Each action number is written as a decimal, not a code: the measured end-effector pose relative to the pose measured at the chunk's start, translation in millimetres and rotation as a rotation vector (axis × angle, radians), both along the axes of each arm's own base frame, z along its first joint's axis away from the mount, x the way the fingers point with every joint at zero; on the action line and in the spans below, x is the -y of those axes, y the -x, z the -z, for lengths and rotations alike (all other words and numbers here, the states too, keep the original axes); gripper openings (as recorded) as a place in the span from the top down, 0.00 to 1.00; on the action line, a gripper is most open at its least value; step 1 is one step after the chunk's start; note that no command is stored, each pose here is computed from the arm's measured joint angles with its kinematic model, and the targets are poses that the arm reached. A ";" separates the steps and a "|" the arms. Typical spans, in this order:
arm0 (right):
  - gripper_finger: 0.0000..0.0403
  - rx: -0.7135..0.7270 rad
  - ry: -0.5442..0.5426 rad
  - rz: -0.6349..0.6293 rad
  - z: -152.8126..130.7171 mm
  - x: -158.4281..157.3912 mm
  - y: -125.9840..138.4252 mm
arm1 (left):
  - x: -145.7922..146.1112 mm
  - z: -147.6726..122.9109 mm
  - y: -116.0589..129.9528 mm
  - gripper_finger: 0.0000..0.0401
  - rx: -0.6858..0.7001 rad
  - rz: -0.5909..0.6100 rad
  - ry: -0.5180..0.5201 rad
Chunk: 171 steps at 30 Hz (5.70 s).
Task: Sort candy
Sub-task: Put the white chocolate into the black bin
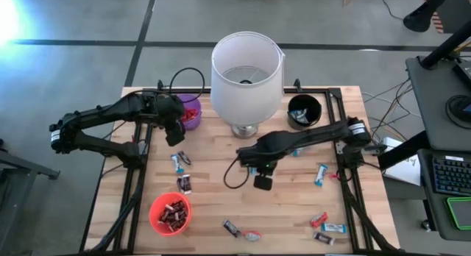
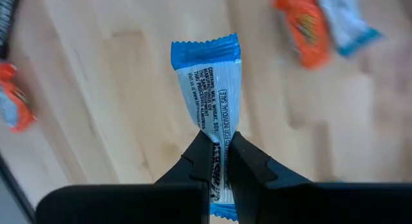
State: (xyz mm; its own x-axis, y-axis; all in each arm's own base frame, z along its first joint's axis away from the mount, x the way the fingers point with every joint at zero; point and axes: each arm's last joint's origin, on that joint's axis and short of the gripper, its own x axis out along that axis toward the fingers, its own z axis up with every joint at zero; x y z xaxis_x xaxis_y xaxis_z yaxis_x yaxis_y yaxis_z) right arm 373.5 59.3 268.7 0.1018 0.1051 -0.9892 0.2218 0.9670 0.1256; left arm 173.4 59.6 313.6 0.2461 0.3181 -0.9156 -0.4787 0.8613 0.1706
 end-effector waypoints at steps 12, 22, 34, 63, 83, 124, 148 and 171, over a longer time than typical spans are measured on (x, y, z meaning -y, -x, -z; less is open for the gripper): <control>0.94 0.085 0.080 0.064 -64.4 21.1 49.0 | 0.0 0.0 0.0 0.68 0.000 0.000 0.000; 0.94 0.074 0.127 0.105 -84.1 54.3 72.0 | 0.0 -0.1 -0.2 0.68 0.005 -0.006 0.002; 0.94 0.006 0.162 0.155 -92.2 106.3 93.7 | 0.0 -0.1 -0.3 0.68 0.020 -0.047 0.015; 0.94 0.064 0.197 0.368 -105.9 190.9 178.5 | -0.6 -0.9 -2.4 0.68 0.046 -0.054 0.010; 0.86 -0.004 0.172 0.439 -50.9 225.7 190.2 | -0.6 -0.8 -2.1 0.68 0.045 -0.057 0.011; 0.58 0.070 0.013 0.785 -58.0 149.2 272.8 | -0.7 -1.0 -2.6 0.51 0.037 -0.024 -0.002; 0.58 0.066 -0.151 0.493 26.6 151.8 256.5 | -0.8 -1.0 -2.6 0.52 0.056 -0.074 0.011; 0.58 0.036 -0.107 0.037 58.2 133.5 204.9 | -2.0 -2.7 -6.5 0.52 0.117 -0.123 0.015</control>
State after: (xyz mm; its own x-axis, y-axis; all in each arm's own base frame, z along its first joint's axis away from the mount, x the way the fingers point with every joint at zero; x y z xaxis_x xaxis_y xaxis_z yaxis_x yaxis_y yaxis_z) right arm 168.6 -74.2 210.4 0.1429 0.2056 -0.9681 0.2502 0.9389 0.2364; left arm 179.8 61.6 316.3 0.3114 0.3386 -0.8879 -0.5966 0.7969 0.0947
